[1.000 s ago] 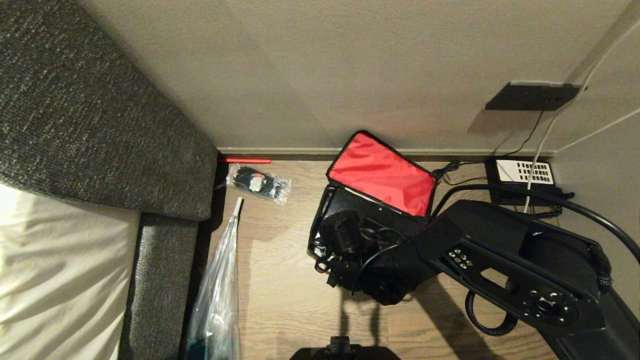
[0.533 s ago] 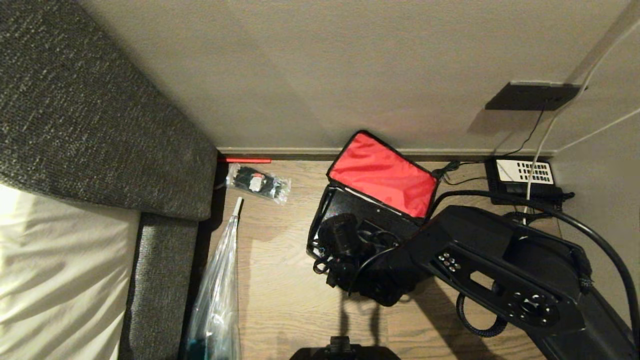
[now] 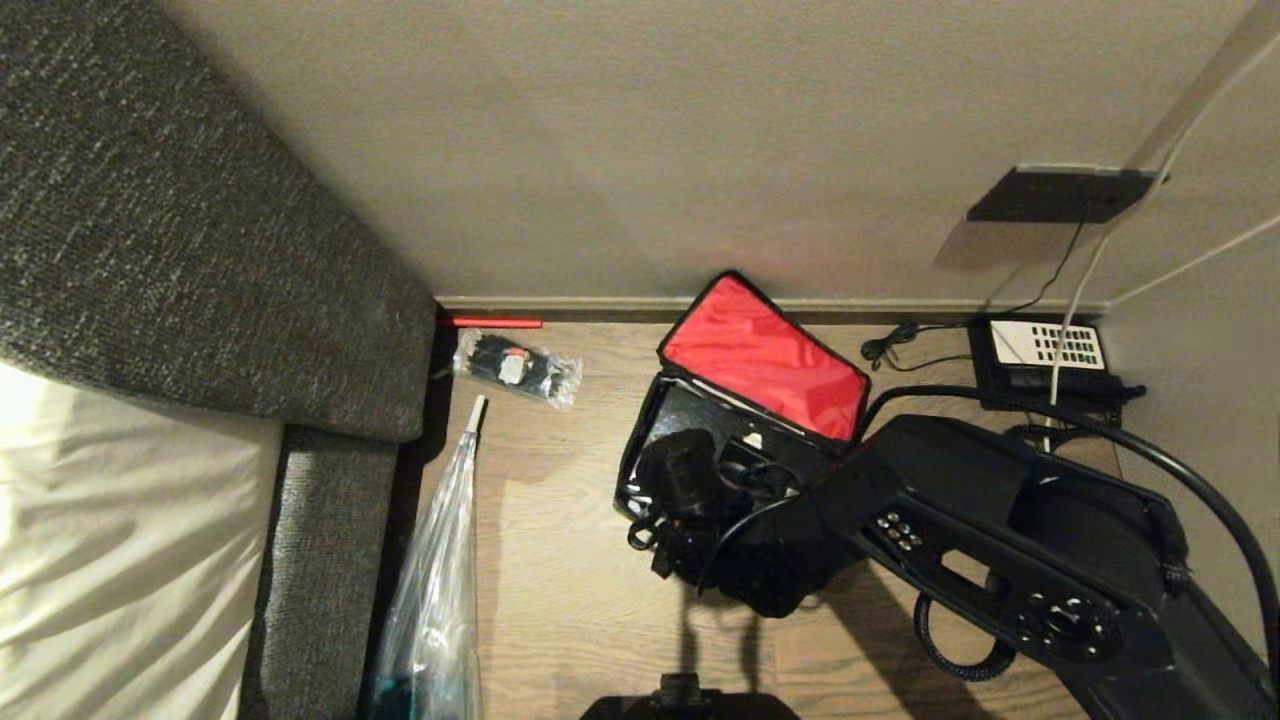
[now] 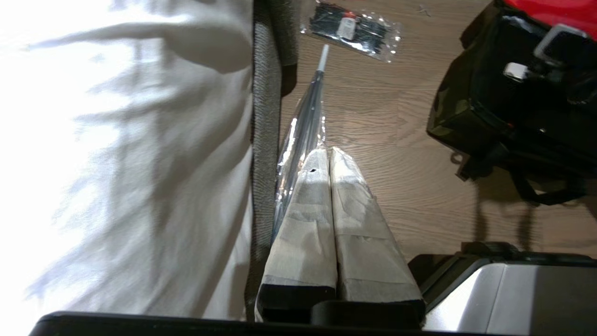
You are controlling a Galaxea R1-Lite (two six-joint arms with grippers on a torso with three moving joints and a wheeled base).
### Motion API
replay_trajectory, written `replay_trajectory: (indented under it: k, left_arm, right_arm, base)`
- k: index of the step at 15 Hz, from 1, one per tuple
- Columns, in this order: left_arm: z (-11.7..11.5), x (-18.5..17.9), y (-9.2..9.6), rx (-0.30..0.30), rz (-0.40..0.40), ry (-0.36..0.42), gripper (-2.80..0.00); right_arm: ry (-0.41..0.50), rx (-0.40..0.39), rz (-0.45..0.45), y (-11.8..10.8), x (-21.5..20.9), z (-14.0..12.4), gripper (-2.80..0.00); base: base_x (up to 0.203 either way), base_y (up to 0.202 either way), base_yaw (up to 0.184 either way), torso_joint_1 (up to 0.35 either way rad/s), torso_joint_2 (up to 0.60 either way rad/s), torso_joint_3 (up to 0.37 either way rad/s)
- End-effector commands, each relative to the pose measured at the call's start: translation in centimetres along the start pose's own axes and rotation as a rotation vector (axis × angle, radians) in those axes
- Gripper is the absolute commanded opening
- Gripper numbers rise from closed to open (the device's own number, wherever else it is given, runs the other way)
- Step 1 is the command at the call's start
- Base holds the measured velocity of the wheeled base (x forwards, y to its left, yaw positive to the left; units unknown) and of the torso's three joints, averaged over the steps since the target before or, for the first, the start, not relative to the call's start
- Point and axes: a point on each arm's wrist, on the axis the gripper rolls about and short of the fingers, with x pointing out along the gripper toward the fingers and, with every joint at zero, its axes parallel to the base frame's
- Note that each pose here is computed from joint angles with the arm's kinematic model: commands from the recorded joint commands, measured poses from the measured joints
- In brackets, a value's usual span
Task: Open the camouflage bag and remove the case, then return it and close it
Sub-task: Place the black box back, then close the top of the storage box
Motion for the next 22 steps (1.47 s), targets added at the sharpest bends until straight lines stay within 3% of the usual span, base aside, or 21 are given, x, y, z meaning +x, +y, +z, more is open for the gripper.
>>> replay_trajectory:
  k: [1,3,6,7,8,12,15,18,19,20,21,22]
  left_arm:
    - [0.0,0.0,0.0,0.000,-0.001,0.002,-2.80]
    - [0.0,0.0,0.0,0.000,-0.001,0.003,-2.80]
    - [0.0,0.1,0.0,-0.001,-0.002,0.008,-2.80]
    - [0.0,0.0,0.0,0.001,-0.002,0.007,-2.80]
    - [0.0,0.0,0.0,-0.001,-0.002,0.007,-2.80]
    - [0.0,0.0,0.0,-0.001,-0.001,0.001,-2.80]
    - [0.0,0.0,0.0,-0.001,-0.001,0.001,-2.80]
    - [0.0,0.0,0.0,-0.001,-0.001,0.001,-2.80]
    - [0.0,0.0,0.0,-0.001,-0.001,0.001,-2.80]
    - [0.0,0.0,0.0,0.001,-0.001,0.001,-2.80]
    - [0.0,0.0,0.0,-0.001,-0.001,0.001,-2.80]
    - [0.0,0.0,0.0,-0.001,-0.001,0.001,-2.80]
  right_arm:
    - [-0.003,-0.014,0.006,0.1,-0.2,-0.2,0.00]
    - [-0.002,-0.015,0.009,-0.8,-0.7,-0.8,0.00]
    - [-0.008,0.013,0.001,-4.8,-2.4,-1.8,0.00]
    - [-0.012,0.037,-0.007,-6.7,-3.1,-2.2,-0.89]
    - [-0.012,0.058,-0.015,-8.7,-3.8,-2.9,-2.80]
    - [0.007,0.133,-0.052,-16.8,-7.7,-9.1,-2.80]
    - [0.056,0.200,-0.101,-22.3,-10.4,-15.6,-2.80]
    - [0.140,0.216,-0.104,-26.6,-12.4,-22.9,-2.80]
    - [0.175,0.224,-0.066,-27.3,-12.4,-25.4,-2.80]
    - [0.141,0.272,0.040,-27.4,-12.6,-27.4,-2.80]
    - [0.124,0.354,0.138,-27.2,-13.1,-28.8,-2.80]
    - [0.179,0.462,0.223,-26.9,-13.9,-30.3,-2.80]
  base:
    - [0.000,0.000,0.000,0.000,0.00,0.000]
    - [0.000,0.000,0.000,0.000,0.00,0.000]
    - [0.000,0.000,0.000,0.000,0.00,0.000]
    - [0.000,0.000,0.000,0.000,0.00,0.000]
    - [0.000,0.000,0.000,0.000,0.00,0.000]
    - [0.000,0.000,0.000,0.000,0.00,0.000]
    - [0.000,0.000,0.000,0.000,0.00,0.000]
    - [0.000,0.000,0.000,0.000,0.00,0.000]
    - [0.000,0.000,0.000,0.000,0.00,0.000]
    - [0.000,0.000,0.000,0.000,0.00,0.000]
    - [0.000,0.000,0.000,0.000,0.00,0.000]
    - [0.000,0.000,0.000,0.000,0.00,0.000]
